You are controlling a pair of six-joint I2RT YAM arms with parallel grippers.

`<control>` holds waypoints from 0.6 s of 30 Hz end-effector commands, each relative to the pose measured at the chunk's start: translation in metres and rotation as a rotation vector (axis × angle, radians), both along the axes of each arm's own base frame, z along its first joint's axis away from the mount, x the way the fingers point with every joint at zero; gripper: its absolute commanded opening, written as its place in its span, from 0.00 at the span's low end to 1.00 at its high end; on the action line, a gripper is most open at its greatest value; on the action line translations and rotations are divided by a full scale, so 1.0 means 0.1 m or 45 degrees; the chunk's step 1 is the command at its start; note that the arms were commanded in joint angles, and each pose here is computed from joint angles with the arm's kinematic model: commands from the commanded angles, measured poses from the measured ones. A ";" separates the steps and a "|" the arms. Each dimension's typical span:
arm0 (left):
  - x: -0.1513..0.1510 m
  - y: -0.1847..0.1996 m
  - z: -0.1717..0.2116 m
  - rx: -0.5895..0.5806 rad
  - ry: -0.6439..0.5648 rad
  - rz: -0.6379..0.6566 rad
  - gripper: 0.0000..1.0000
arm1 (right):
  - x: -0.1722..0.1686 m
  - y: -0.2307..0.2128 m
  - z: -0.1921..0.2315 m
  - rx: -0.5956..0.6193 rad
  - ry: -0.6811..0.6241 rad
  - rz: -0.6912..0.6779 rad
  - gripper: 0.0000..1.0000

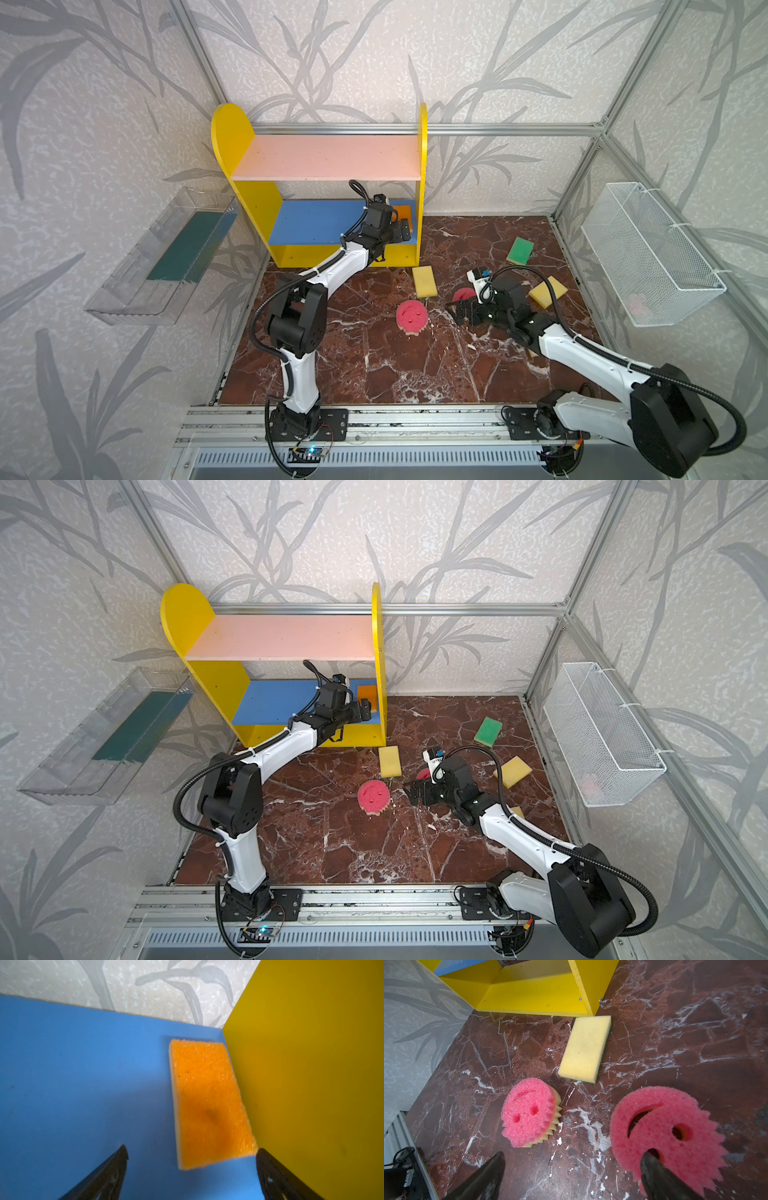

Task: Place and organize the cleaning sponges onto the shelf
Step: 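Carry the orange sponge onto the blue shelf and release it with the left gripper, then move the left gripper back while the right gripper grasps the yellow-green sponge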

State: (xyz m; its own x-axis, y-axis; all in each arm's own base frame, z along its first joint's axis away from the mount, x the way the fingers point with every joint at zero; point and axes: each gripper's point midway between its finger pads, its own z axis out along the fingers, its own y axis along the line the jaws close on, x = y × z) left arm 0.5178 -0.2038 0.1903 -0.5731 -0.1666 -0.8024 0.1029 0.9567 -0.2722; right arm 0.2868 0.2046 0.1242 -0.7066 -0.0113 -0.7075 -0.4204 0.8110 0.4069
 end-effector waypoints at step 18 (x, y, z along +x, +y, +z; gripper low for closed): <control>-1.59 0.20 0.05 -0.173 0.005 -0.006 0.99 | 0.58 0.48 -0.02 0.044 0.258 0.061 0.56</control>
